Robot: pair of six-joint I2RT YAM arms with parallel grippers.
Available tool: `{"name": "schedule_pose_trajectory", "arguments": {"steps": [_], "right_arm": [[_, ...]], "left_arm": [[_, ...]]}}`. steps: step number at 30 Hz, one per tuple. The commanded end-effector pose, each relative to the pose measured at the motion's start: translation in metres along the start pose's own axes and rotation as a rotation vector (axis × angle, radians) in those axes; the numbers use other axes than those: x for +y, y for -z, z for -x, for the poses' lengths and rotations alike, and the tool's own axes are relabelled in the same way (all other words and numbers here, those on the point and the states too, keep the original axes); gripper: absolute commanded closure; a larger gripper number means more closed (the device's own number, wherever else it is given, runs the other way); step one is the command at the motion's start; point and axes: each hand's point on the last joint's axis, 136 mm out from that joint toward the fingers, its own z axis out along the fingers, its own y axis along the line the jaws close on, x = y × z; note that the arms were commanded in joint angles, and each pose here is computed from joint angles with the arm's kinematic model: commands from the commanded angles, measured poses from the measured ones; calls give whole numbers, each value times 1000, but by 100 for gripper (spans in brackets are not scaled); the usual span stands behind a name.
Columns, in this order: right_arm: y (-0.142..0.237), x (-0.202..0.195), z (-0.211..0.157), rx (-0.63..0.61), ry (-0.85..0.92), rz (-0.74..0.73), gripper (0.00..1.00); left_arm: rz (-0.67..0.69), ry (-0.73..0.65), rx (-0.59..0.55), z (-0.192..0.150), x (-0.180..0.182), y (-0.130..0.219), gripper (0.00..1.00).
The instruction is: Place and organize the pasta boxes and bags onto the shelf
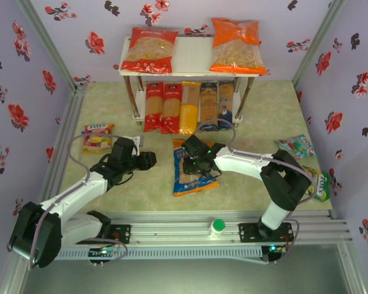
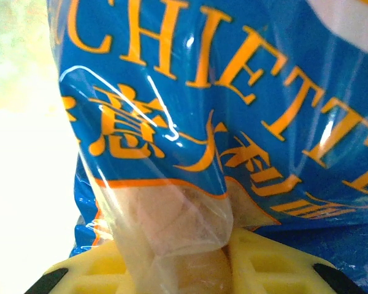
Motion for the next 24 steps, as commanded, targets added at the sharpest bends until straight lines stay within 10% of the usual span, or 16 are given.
{"name": "schedule_pose_trajectory", "arguments": {"steps": [1,24], "right_arm": [[-9,-30,-29,87,1,-104,100],[107,-12,43,-330,112,-81,100]], "left_arm": [[-9,-8,-21,11,-4,5,61],[-5,-7,-42,22,-7,7,63]]}}
